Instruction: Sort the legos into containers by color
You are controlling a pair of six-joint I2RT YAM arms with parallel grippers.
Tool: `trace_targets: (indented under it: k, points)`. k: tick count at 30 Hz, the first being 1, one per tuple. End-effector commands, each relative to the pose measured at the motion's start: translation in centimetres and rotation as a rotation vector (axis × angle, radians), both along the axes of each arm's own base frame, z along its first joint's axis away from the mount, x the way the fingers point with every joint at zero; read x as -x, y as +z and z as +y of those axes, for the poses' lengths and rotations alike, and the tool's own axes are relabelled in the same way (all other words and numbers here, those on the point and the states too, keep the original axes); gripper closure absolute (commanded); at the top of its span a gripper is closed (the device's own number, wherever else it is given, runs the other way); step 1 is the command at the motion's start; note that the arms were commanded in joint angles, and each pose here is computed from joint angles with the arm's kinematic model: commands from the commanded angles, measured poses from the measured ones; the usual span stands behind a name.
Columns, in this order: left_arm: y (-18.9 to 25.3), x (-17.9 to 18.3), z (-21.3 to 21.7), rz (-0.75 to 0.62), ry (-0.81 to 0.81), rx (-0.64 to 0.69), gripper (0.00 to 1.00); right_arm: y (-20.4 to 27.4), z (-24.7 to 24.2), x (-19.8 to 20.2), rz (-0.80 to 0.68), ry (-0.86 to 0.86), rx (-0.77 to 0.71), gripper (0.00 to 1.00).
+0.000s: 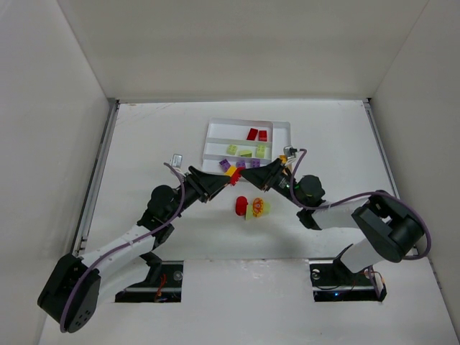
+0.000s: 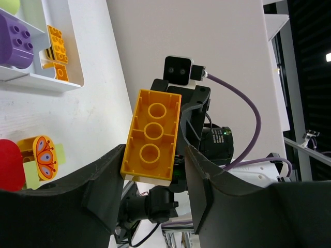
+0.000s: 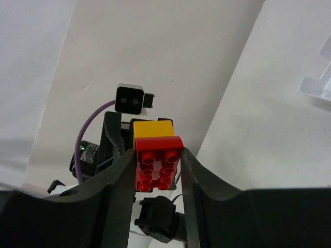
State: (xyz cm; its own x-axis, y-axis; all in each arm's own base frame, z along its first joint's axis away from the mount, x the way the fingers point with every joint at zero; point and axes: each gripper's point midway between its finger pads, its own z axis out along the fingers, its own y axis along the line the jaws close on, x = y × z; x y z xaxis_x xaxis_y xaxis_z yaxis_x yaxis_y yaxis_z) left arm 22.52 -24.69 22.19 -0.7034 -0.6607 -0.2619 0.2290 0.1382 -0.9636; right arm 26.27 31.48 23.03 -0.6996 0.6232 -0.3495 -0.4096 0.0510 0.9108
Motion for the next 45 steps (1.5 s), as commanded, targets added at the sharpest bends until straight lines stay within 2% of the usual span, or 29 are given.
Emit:
trace_targets:
  k: [1, 7, 10, 15, 20, 24, 33, 45]
  points:
    - [2.5, 0.5, 0.2, -0.097, -0.011, 0.044, 0.56, 1.6, -1.2, -0.2, -0.081, -0.037, -0.042, 0.63]
    - [1.5, 0.0, 0.4, -0.096, 0.016, -0.005, 0.57, 1.2, -1.5, -0.3, -0.072, -0.032, -0.032, 0.63]
    - [1.1, -0.2, 0.4, -0.107, 0.033, -0.041, 0.6, 0.9, -1.5, -0.3, -0.063, -0.027, -0.024, 0.63]
    - [1.2, -0.2, 0.3, -0.122, 0.04, -0.066, 0.69, 0.5, -1.3, -0.4, -0.055, -0.023, -0.017, 0.63]
    - [1.8, -0.6, 0.9, -0.141, 0.077, -0.06, 0.82, -0.3, -1.6, -0.7, -0.034, -0.032, -0.006, 0.63]
    - [2.7, -1.3, 2.4, -0.157, 0.152, -0.048, 0.86, -1.2, -2.0, -0.7, -0.012, -0.029, 0.007, 0.63]
    - [3.5, -3.8, 5.1, -0.149, 0.286, -0.037, 0.88, -2.2, -2.3, -0.3, 0.007, -0.006, 0.026, 0.63]
    - [3.7, -5.8, 6.5, -0.133, 0.381, -0.019, 0.89, -1.6, -2.5, -0.3, -0.01, 0.003, 0.043, 0.63]
